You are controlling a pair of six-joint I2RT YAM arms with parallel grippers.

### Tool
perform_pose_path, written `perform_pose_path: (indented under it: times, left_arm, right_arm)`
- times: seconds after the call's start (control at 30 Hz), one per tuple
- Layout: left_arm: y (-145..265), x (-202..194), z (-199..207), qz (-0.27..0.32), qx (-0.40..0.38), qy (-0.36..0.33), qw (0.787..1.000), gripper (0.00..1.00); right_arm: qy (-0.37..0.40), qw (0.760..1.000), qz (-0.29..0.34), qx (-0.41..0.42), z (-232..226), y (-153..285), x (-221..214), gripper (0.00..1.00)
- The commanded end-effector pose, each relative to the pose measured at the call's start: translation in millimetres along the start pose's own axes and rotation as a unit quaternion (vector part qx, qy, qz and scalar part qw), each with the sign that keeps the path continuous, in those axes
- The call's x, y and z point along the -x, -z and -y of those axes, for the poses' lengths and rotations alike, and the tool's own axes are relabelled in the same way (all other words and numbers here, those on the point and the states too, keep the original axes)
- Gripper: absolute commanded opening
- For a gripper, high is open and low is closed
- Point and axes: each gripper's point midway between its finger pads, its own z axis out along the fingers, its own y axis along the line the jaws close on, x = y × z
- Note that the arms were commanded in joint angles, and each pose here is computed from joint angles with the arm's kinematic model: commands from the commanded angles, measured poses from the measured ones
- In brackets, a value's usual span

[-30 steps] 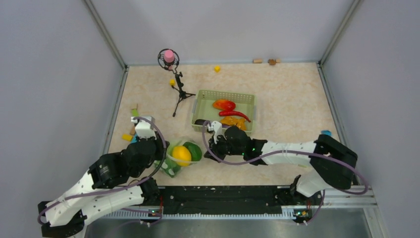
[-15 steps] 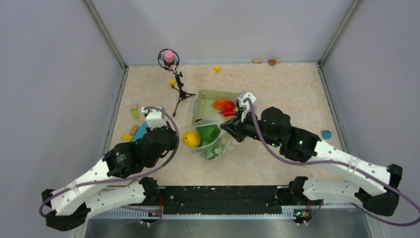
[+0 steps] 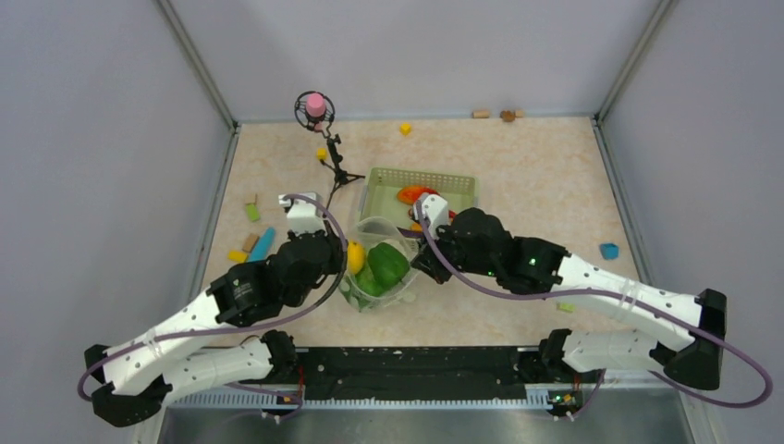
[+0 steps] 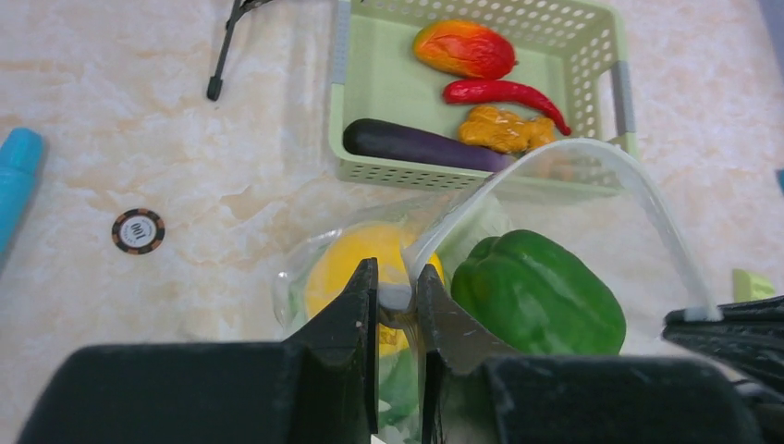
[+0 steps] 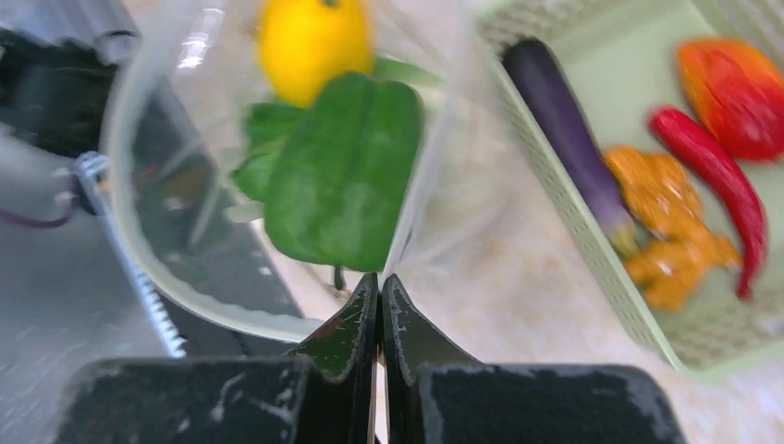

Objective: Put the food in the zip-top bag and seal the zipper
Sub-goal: Adjust the zipper food storage bag at the center of the board.

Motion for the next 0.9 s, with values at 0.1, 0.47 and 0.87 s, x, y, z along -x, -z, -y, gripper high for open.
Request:
perform_pose_path:
  times: [0.1,0.47,0.87]
  left_arm:
    - [3,-3,-46,0.042,0.087,0.042,0.994,0.0]
    - [19,0,-40,0.061,-0.003,0.048,0.997,0.0]
    - [6,-11,-44,0.082,0.001,0.046,0.996,0.0]
  right_arm:
    - [-0.084,0.938,0.03,-0.334,102,57,-5,0.0]
    - [-0.039,0.996,0.052,-0.063,19,3,0,0.0]
    - [-0.019,0.996,0.043,-0.075,24,-29,9,0.35]
